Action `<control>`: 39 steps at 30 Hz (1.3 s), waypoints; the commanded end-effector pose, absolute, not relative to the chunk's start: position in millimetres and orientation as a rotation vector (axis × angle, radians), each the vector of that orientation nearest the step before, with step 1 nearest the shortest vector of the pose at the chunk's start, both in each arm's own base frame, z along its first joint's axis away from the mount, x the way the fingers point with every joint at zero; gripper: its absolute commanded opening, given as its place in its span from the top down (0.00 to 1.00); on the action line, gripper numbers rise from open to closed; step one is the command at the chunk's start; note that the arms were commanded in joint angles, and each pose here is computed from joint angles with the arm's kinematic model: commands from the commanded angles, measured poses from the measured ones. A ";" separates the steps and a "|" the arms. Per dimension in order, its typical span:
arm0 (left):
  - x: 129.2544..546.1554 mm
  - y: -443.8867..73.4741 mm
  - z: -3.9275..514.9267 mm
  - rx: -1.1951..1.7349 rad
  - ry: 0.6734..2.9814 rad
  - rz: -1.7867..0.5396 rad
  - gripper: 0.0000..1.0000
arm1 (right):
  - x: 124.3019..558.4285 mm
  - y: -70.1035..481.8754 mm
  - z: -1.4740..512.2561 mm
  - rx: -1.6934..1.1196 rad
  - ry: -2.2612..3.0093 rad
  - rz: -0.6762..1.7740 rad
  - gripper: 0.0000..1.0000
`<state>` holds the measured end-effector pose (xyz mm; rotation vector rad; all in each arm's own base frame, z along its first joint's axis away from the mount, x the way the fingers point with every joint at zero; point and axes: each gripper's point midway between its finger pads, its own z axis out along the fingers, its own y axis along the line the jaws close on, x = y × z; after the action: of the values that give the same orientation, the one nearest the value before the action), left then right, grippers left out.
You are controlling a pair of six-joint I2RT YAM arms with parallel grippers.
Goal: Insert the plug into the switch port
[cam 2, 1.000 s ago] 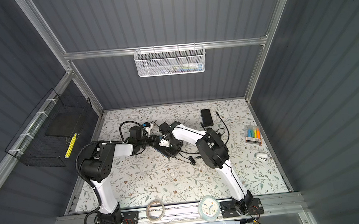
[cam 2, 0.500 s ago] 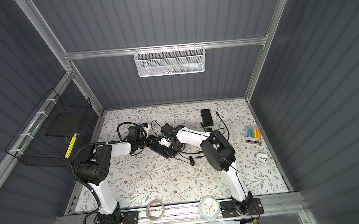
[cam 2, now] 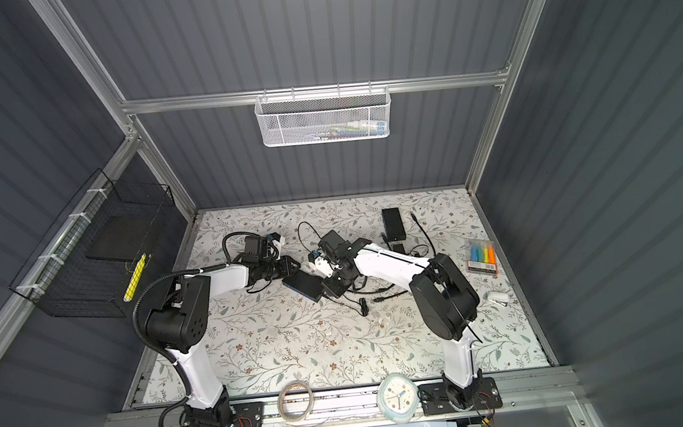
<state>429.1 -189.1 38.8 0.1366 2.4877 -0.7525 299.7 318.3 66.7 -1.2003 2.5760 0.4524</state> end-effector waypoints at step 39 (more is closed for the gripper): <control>411.8 -196.9 18.5 0.219 2.557 -0.785 0.67 | 310.8 346.4 29.9 -1.339 2.573 0.393 1.00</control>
<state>425.4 -194.6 38.1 0.1812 2.4904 -0.7950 301.2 335.7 22.5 -1.3672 2.5976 0.3804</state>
